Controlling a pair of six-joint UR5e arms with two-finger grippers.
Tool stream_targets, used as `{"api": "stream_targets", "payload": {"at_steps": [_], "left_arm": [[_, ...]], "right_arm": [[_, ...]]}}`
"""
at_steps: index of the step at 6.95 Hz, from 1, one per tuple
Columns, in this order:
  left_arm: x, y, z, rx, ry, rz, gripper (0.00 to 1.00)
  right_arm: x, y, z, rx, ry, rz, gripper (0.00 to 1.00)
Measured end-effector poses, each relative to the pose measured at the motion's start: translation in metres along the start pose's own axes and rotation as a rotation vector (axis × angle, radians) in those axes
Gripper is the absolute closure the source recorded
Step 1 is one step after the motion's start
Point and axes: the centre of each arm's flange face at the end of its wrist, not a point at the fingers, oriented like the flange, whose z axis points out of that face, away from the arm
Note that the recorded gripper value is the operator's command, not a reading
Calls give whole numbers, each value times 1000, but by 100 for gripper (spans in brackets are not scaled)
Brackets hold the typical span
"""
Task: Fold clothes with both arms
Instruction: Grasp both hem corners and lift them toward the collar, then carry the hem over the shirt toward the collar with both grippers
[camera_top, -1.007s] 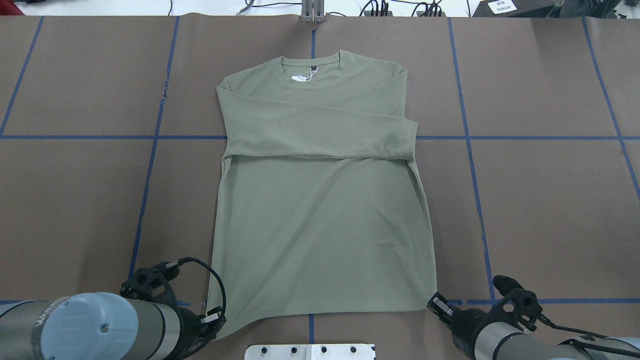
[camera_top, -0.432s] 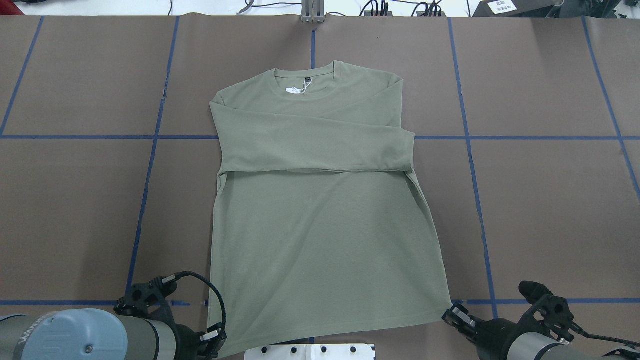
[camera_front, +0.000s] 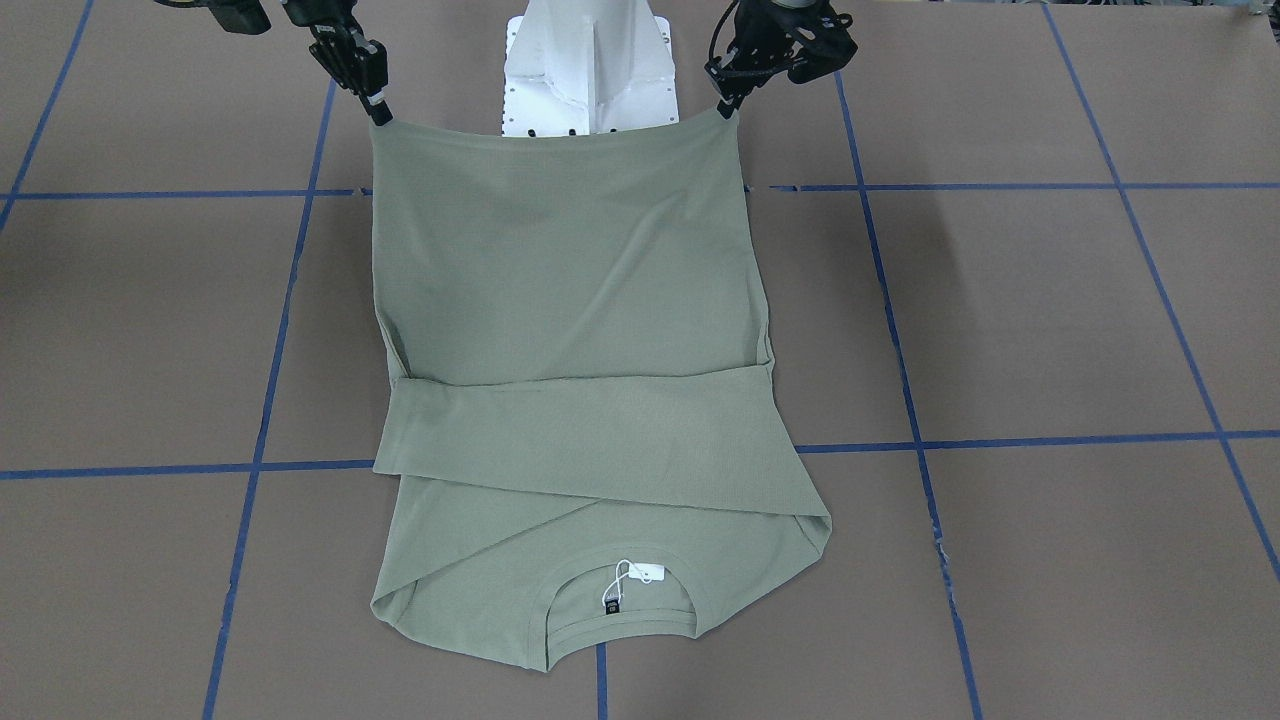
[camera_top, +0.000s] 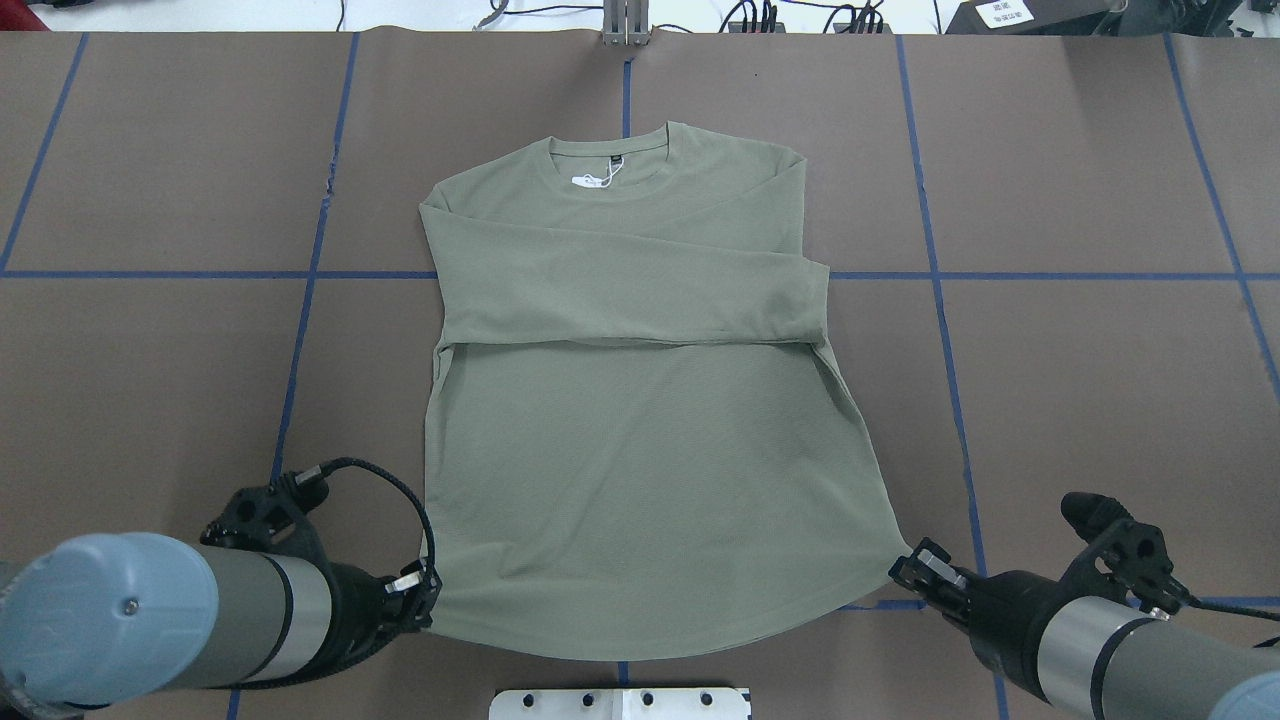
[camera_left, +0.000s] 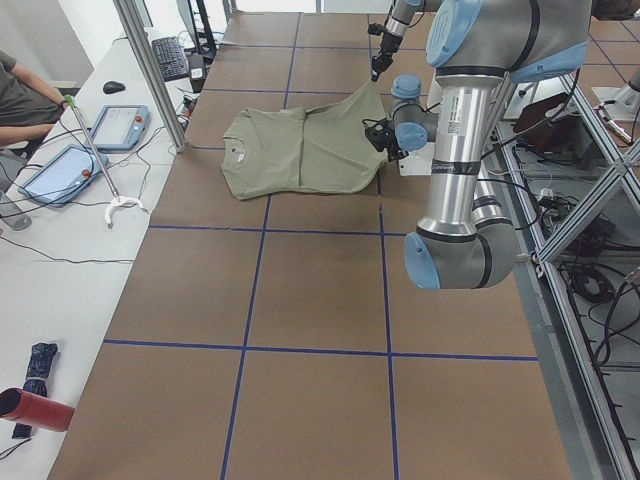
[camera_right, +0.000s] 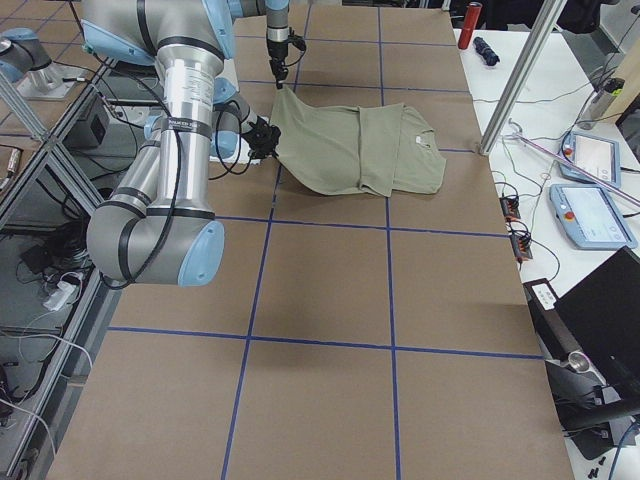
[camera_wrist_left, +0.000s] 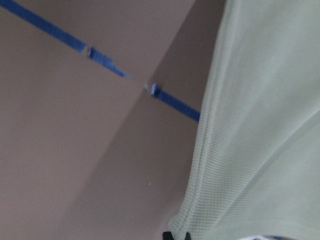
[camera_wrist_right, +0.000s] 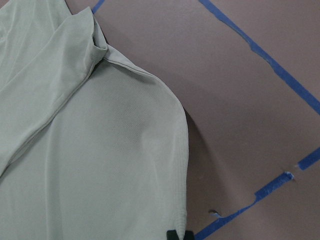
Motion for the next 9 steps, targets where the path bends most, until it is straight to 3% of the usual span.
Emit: {"api": "stream_targets", "payload": {"at_steps": [2, 4, 7, 9], "left_arm": [[27, -57, -5, 109, 37, 95, 100], [57, -129, 16, 230, 12, 169, 100], [98, -220, 29, 346, 32, 193, 100], [107, -278, 36, 407, 60, 201, 100]], "right_arm": [[-31, -35, 33, 25, 1, -39, 100], [-95, -101, 84, 44, 13, -38, 100], [-205, -200, 142, 140, 67, -50, 100], [-252, -259, 165, 177, 110, -54, 100]]}}
